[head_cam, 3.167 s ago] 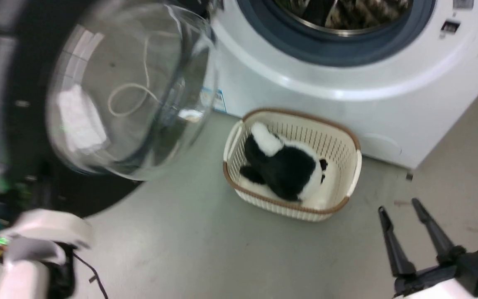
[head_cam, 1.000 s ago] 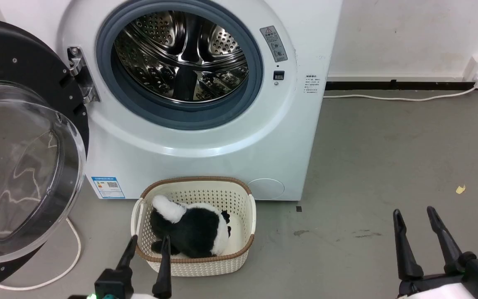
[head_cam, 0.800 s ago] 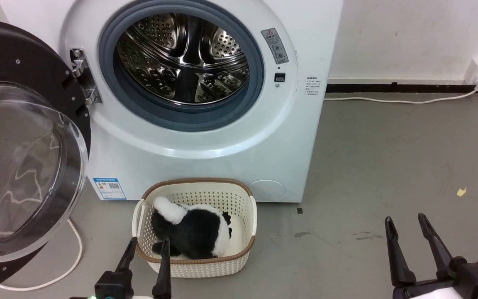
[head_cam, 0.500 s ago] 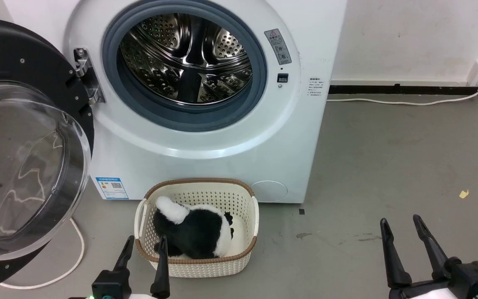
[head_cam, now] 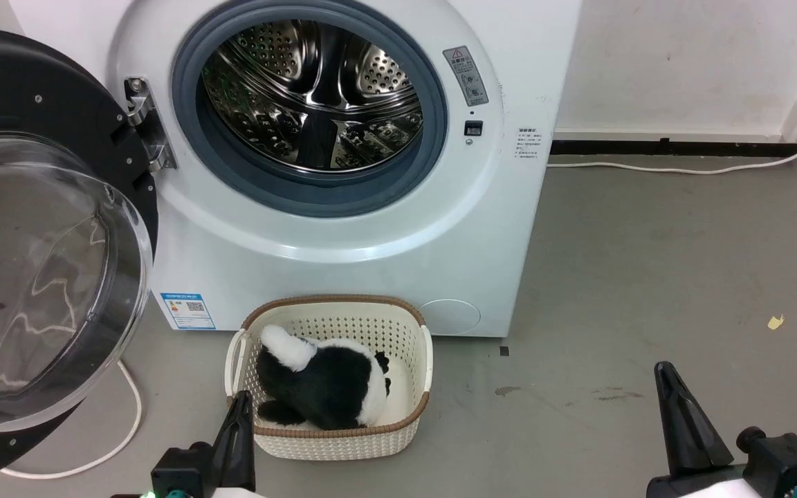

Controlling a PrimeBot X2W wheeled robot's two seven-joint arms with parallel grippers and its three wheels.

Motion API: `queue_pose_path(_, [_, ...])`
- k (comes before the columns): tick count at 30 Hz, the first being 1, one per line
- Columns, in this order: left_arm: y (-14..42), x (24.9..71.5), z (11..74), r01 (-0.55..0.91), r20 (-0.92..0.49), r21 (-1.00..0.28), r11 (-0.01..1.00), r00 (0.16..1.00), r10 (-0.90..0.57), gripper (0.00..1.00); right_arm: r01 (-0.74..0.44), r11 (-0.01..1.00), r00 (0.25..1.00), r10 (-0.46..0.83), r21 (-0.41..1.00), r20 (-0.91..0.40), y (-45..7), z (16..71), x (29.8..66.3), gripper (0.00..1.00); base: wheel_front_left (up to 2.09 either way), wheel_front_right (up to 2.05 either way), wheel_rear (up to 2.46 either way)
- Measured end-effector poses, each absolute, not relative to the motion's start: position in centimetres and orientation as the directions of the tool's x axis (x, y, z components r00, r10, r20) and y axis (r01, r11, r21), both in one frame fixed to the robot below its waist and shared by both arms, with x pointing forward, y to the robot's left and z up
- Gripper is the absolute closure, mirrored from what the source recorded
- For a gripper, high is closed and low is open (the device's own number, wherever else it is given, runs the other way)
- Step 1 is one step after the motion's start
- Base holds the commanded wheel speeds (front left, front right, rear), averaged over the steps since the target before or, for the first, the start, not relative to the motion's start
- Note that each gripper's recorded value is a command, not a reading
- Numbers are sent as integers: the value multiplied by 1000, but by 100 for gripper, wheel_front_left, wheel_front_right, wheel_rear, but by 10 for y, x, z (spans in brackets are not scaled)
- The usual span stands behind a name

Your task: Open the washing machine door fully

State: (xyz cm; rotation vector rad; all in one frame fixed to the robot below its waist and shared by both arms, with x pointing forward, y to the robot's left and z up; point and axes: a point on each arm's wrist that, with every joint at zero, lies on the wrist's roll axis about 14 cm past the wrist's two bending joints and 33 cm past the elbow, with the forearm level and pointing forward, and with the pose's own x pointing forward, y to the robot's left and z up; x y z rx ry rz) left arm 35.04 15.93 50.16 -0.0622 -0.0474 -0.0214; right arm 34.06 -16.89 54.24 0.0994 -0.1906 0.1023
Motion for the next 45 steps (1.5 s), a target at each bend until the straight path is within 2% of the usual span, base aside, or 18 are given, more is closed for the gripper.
queue_pose_path(45, [165, 358, 509, 19, 24, -31, 999, 1000, -19, 100, -119, 992, 989, 115, 37, 98, -165, 530, 350, 100, 0, 0, 0])
